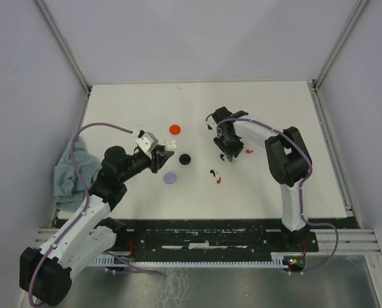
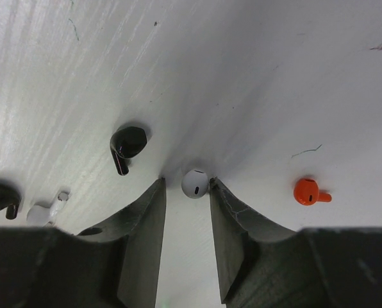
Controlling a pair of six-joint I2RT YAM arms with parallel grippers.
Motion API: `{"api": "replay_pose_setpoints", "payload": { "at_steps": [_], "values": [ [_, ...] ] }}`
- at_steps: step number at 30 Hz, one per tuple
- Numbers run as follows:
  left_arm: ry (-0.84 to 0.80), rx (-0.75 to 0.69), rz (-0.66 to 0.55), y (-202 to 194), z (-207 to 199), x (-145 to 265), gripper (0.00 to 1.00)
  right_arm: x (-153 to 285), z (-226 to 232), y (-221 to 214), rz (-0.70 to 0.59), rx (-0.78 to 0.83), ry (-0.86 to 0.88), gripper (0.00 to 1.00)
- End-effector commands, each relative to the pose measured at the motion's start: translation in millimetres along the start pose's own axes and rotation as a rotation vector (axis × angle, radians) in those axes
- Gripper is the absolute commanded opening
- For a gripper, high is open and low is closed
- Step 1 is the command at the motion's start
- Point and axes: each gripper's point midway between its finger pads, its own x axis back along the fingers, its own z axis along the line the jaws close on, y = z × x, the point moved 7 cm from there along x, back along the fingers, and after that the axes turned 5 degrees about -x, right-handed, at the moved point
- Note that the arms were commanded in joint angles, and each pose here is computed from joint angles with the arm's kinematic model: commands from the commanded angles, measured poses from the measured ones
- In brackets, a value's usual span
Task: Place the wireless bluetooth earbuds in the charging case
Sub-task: Pick up the earbud from the center of the board.
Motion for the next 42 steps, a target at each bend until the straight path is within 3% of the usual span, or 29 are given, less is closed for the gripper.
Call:
{"api": "replay_pose_setpoints", "payload": {
  "at_steps": [1,15,24,31,42],
  "values": [
    [-0.022,-0.064,-0.038,6,1,-1,0.03,-1,-2,7,-0.008,0.002,0.001,0.41],
    [-0.068,-0.06,-0.086,11,-4,-3,0.03,18,-1,1,-0.048,-0.06,0.006,0.22],
    [-0.114,-0.088,-0.185,23,-6,-9,0.03,85,9,6,-0.243,-0.205,0.119,0.18],
    [-0.129,-0.165,-0.262,33,-5,-13,0.03,155,26,8,-0.466,-0.305,0.306,0.17],
    [-0.157,-0.193,-0.393,52,-5,-19,0.03,252,53,3,-0.789,-0.33,0.589,0.16]
  ]
}}
